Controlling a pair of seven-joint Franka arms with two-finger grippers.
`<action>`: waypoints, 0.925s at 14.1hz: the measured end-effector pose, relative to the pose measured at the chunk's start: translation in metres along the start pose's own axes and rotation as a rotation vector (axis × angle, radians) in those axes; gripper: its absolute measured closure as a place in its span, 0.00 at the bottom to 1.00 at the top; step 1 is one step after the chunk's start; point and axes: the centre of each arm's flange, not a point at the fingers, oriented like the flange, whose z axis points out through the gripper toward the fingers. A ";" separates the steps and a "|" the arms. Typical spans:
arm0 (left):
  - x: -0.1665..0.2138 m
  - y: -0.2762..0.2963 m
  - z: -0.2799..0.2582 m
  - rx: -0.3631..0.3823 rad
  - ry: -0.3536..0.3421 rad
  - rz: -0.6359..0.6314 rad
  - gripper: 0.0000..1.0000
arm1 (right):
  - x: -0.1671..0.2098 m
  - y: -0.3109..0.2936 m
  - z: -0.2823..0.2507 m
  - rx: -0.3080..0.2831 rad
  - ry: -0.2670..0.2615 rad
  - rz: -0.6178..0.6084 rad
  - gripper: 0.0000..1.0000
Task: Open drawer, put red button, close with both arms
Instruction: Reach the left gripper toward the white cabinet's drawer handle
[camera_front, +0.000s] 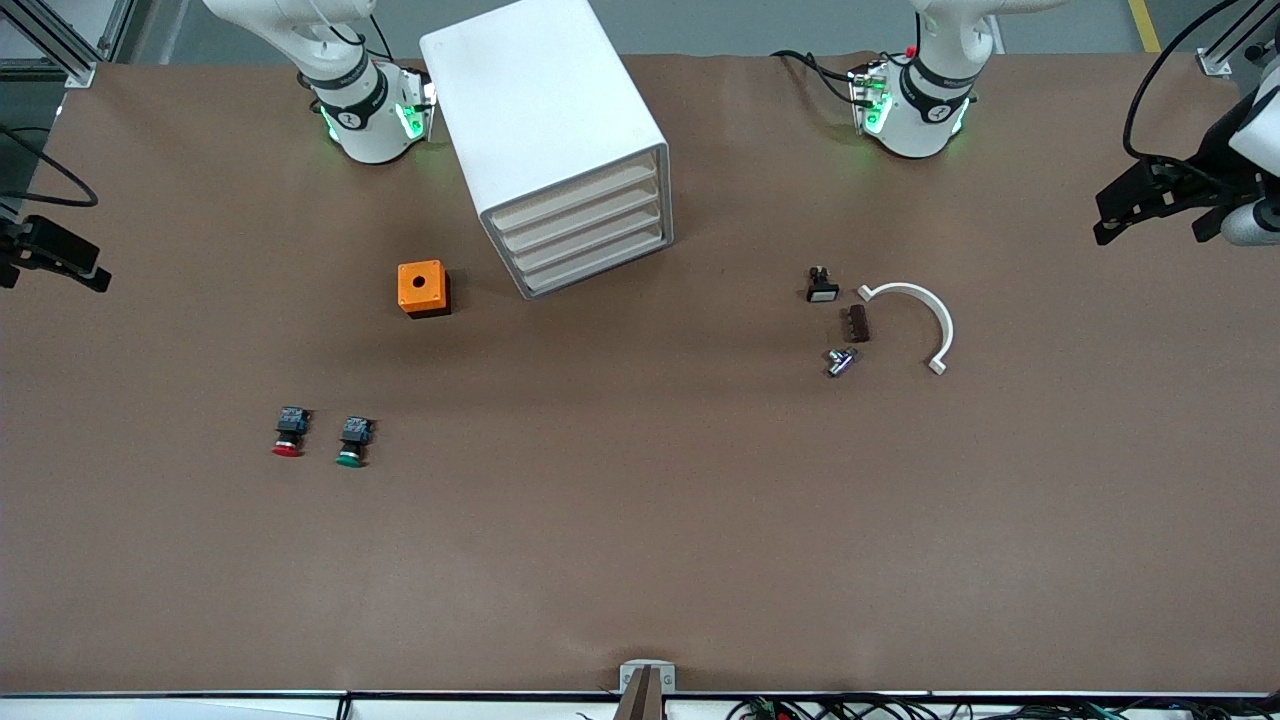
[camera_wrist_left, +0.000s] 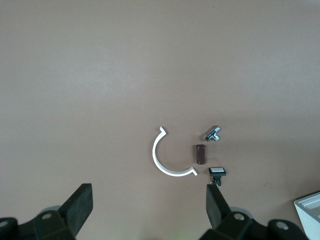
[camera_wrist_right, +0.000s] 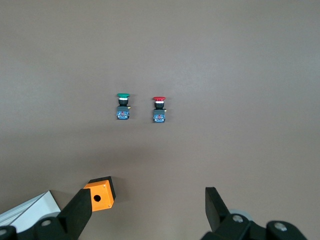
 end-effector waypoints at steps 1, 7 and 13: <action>0.000 0.000 0.000 0.000 0.000 0.000 0.00 | 0.000 0.000 0.000 0.000 0.000 -0.001 0.00; -0.001 0.001 0.005 0.000 -0.022 -0.006 0.00 | 0.001 -0.003 0.003 0.000 -0.005 -0.006 0.00; 0.008 0.040 0.053 -0.028 -0.168 0.064 0.00 | 0.002 -0.002 0.003 0.000 -0.006 -0.004 0.00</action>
